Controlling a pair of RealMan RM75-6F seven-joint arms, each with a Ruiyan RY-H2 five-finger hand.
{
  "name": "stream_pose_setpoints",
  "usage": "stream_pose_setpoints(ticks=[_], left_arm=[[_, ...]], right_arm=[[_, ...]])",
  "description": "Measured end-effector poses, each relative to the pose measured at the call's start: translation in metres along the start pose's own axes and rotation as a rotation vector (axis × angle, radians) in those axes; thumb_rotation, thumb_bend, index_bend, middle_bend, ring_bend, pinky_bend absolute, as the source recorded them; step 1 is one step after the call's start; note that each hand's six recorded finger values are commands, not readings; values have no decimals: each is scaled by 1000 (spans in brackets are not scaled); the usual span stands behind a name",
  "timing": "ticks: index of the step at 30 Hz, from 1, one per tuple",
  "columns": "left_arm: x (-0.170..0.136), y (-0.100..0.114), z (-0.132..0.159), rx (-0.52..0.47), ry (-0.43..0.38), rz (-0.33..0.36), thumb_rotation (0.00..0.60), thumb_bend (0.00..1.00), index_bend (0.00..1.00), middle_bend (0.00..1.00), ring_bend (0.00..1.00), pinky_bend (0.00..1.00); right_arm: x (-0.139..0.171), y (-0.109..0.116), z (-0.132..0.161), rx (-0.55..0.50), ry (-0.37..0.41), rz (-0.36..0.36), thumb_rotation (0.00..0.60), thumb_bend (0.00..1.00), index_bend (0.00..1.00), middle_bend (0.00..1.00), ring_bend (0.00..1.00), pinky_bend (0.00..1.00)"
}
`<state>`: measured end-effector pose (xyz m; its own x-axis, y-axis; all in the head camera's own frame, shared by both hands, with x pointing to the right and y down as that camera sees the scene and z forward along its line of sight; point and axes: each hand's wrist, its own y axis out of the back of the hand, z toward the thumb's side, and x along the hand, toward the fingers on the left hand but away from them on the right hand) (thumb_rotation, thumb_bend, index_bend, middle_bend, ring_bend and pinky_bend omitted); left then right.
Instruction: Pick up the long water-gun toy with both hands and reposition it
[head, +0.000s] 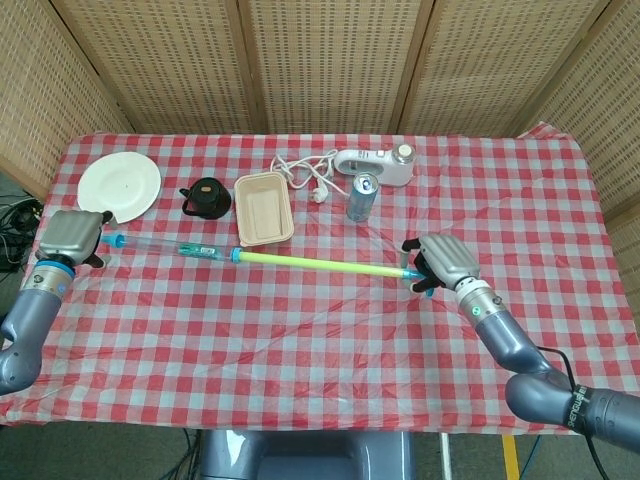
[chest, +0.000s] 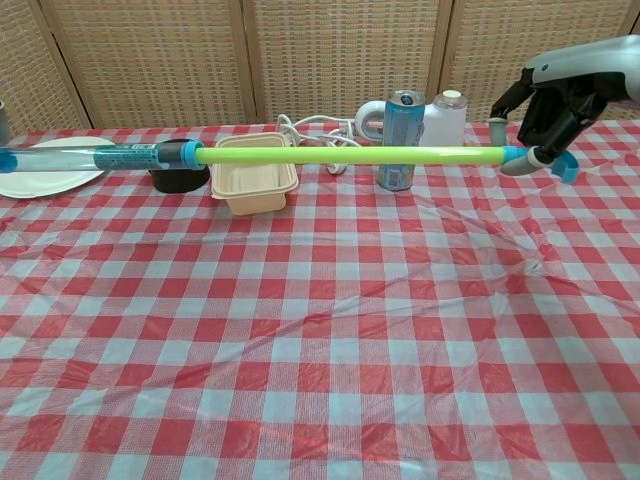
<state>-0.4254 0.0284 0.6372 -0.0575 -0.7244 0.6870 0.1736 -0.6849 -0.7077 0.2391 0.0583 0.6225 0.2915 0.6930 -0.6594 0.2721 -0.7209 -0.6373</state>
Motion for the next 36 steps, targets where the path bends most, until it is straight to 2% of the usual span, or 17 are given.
stream_pose_setpoints(ticks=[13, 24, 36], left_arm=[[5, -1, 7, 2, -8, 2, 600, 276, 351, 706, 641, 538], [5, -2, 18, 0, -30, 0, 600, 409, 549, 706, 641, 538], [1, -5, 20, -26, -38, -10, 600, 410, 583, 706, 641, 538]], right_arm=[[4, -1, 6, -6, 25, 16, 600, 511, 831, 1000, 993, 513], [6, -3, 11, -13, 43, 22, 600, 511, 831, 1000, 992, 512], [7, -5, 11, -15, 41, 25, 600, 510, 831, 1000, 993, 512]])
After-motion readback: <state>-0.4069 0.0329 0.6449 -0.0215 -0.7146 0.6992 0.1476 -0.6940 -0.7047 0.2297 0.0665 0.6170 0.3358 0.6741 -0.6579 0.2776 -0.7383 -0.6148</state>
